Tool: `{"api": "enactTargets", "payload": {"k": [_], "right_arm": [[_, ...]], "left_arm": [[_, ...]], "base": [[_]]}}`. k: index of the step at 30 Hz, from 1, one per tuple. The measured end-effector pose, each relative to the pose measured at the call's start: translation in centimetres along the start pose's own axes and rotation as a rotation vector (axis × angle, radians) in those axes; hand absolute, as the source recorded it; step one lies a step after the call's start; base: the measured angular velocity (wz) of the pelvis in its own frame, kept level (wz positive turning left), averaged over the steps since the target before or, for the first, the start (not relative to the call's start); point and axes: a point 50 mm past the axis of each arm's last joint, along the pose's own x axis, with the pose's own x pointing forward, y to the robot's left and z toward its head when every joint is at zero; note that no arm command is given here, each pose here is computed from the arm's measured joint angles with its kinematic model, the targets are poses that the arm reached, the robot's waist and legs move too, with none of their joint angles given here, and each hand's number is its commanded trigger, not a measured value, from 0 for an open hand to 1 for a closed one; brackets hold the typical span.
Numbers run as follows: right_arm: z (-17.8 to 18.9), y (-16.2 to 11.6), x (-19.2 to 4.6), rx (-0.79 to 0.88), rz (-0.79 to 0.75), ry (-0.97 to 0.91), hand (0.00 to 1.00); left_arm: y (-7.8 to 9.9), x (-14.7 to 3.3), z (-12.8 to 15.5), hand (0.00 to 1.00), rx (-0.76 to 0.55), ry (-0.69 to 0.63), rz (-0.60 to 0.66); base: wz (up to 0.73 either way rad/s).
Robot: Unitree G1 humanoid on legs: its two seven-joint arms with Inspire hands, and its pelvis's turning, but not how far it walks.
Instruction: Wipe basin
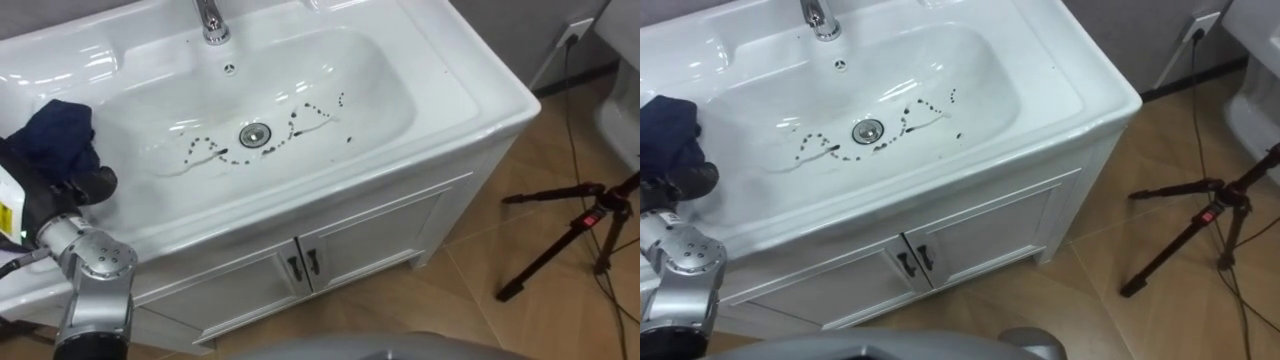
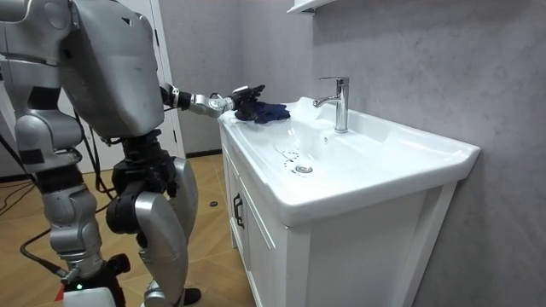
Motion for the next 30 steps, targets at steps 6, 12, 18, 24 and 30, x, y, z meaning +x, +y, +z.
{"api": "enactTargets", "payload": {"k": [6, 12, 18, 24, 30], "right_arm": [[-0.3, 0.1, 0.0, 0.0, 0.0, 0.006, 0.0], [-0.2, 0.1, 0.0, 0.0, -0.001, 0.006, 0.0], [-0.1, 0.0, 0.0, 0.0, -0.01, 0.005, 0.0], [0.2, -0.1, 0.0, -0.002, -0.017, -0.005, 0.0], [0.8, -0.2, -0.1, -0.006, -0.021, -0.032, 0.0]], "left_arm": [[0.0, -0.1, -0.5, 0.0, 0.013, 0.013, -0.002], [0.7, 0.0, -1.7, 0.0, 0.037, 0.053, 0.016], [0.8, -0.1, -1.9, 0.0, 0.042, 0.056, 0.013], [0.8, -0.1, -2.0, 0.0, 0.046, 0.06, 0.012], [0.7, -0.1, -2.0, 0.17, 0.049, 0.057, 0.012]], "base": [[0.0], [0.0], [0.0], [0.0], [0.0]]}}
